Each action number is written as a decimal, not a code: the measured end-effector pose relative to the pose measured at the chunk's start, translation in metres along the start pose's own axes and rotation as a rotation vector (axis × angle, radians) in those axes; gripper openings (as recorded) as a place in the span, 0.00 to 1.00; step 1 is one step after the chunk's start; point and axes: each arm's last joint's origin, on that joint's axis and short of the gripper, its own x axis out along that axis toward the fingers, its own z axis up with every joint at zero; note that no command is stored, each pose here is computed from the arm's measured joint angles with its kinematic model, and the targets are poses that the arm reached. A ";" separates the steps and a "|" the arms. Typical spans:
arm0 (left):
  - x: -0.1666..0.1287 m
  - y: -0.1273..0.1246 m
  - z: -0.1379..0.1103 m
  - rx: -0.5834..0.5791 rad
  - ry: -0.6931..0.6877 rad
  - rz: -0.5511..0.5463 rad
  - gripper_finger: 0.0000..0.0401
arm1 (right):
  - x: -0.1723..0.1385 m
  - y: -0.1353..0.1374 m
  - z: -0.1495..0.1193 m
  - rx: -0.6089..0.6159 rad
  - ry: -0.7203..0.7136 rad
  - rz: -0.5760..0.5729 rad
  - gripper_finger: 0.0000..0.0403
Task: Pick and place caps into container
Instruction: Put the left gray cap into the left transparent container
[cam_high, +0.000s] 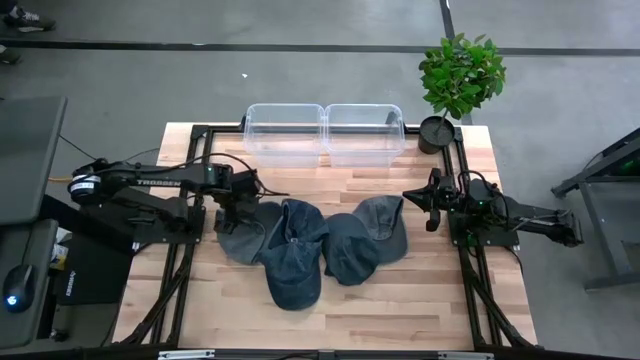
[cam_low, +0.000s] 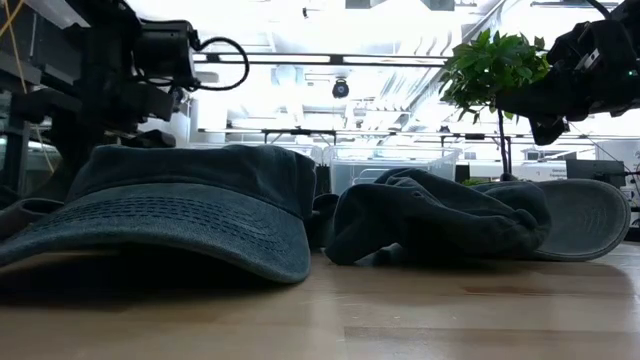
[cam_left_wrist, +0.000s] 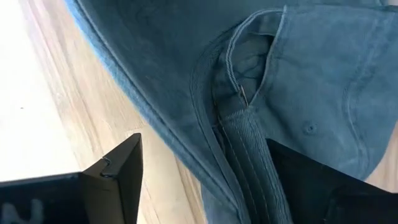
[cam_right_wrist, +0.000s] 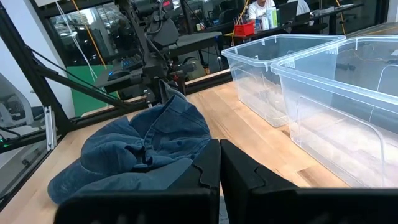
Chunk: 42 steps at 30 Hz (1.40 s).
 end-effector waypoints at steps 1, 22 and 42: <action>0.001 0.000 0.001 0.000 0.001 -0.001 0.61 | 0.000 0.000 0.000 0.000 0.000 0.000 0.00; 0.020 0.007 0.009 -0.034 0.043 -0.017 0.56 | 0.000 0.000 0.000 0.000 0.000 0.001 0.00; 0.021 0.007 0.011 -0.084 0.021 -0.025 0.00 | 0.000 0.000 0.000 0.000 0.000 0.000 0.00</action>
